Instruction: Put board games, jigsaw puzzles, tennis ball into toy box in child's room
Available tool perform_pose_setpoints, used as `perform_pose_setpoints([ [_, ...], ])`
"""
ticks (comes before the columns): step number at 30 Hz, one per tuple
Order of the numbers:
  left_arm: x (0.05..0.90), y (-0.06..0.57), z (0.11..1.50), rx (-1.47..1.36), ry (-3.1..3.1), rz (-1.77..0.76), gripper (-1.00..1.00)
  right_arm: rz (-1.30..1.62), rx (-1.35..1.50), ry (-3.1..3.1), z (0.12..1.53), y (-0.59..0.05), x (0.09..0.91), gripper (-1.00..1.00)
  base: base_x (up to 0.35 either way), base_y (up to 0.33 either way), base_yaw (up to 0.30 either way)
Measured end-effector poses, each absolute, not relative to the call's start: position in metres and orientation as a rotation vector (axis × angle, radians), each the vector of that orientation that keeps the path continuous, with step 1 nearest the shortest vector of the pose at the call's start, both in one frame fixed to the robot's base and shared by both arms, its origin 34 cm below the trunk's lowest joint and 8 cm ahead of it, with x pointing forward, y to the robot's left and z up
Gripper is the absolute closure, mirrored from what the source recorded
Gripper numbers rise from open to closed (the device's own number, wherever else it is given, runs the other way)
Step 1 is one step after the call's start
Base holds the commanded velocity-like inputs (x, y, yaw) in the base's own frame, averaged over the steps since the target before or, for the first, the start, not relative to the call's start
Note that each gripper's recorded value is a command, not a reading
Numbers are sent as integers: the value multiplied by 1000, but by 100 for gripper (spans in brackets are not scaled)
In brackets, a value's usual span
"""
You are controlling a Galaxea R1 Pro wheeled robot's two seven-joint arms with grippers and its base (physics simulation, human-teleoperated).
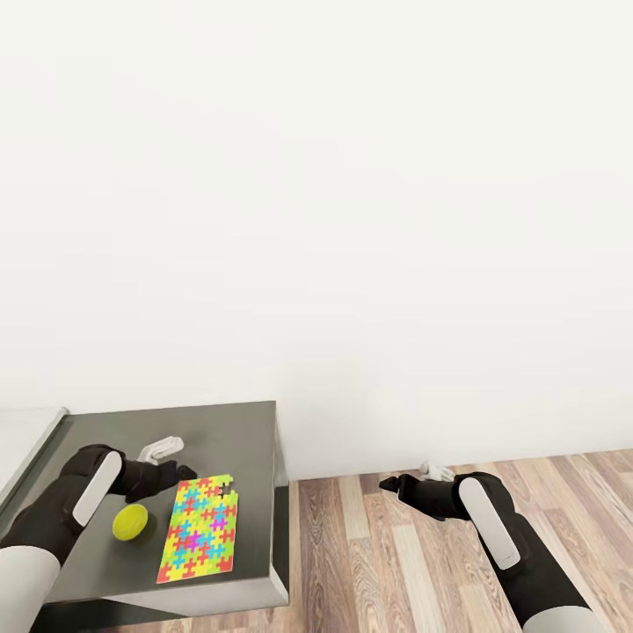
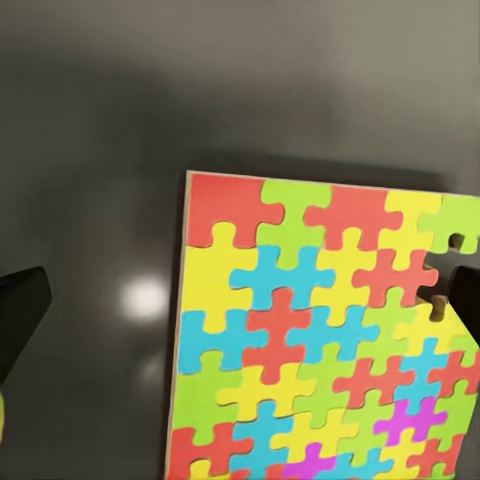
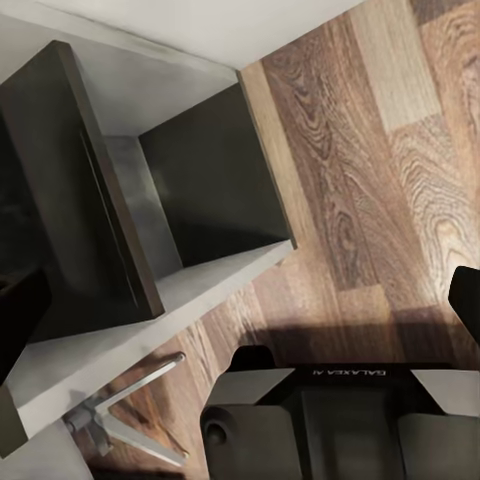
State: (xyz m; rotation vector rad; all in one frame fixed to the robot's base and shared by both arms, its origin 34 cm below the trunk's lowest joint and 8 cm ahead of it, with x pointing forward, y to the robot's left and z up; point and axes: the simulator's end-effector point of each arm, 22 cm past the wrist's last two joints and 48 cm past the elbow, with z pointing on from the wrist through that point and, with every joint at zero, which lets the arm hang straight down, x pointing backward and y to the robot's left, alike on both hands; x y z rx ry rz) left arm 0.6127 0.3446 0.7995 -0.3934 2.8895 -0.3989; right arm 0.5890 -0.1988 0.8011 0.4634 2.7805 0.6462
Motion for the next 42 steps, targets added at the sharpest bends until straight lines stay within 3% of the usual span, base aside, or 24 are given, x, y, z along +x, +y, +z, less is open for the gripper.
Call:
perform_pose_setpoints([
  [21, 609, 343, 794, -392, 2905, -405, -100, 646, 464, 2790, 797, -198, 587, -100, 0, 0, 0],
  [31, 612, 323, 802, -363, 2868, -577, -100, 648, 463, 2790, 797, -198, 587, -100, 0, 0, 0],
  [42, 611, 328, 802, -345, 2869, -578, -100, 647, 464, 2794, 795, -198, 586, -100, 0, 0, 0],
])
